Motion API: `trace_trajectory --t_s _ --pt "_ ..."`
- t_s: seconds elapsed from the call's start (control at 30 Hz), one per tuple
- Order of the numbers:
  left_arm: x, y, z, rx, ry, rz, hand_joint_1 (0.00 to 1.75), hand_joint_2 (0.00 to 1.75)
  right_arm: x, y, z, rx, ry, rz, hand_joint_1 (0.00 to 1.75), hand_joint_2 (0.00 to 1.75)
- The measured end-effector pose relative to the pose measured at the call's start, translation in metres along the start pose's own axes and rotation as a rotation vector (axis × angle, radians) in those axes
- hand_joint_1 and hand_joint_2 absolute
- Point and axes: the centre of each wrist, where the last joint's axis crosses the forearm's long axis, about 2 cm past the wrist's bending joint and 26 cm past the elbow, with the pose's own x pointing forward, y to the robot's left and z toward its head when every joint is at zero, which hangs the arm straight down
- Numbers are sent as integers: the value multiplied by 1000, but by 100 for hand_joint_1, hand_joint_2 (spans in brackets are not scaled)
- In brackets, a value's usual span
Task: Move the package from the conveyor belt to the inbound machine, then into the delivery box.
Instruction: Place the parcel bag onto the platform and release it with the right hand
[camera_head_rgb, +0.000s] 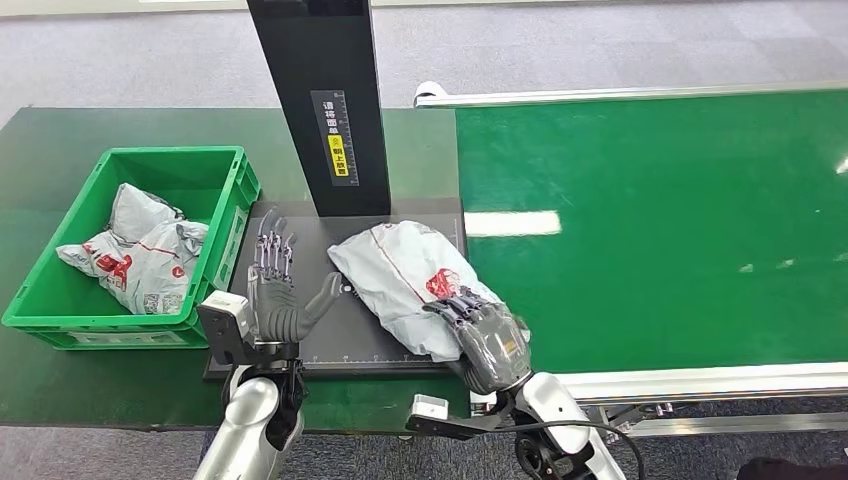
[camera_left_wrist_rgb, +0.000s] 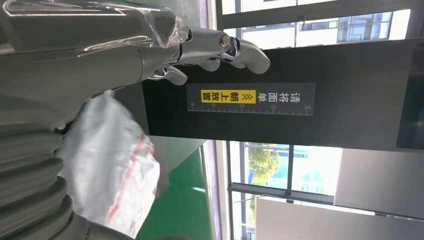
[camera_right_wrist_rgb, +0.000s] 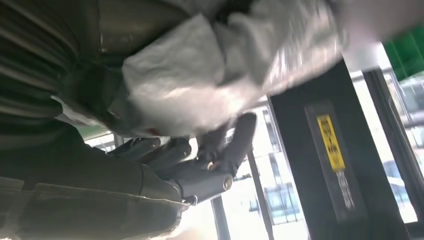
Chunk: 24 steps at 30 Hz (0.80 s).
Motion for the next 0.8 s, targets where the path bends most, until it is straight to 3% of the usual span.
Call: trace_trajectory --t_s 0.13,0.2,0.37,0.43,0.8 --pt "-1 0 -1 7 3 10 0 175 0 -5 -2 -57 -17 -43 0 175" --pt "-1 0 -2 15 4 18 0 175 -3 -7 -2 -59 -11 -138 0 175" --pt "-1 1 -2 14 5 31 0 175 -10 -4 1 42 -30 -790 0 175" --pt "-1 1 -2 11 6 33 0 175 -12 -4 3 52 -43 -907 0 175" --pt "-2 1 -1 11 12 33 0 175 -18 -7 6 50 -31 -998 0 175"
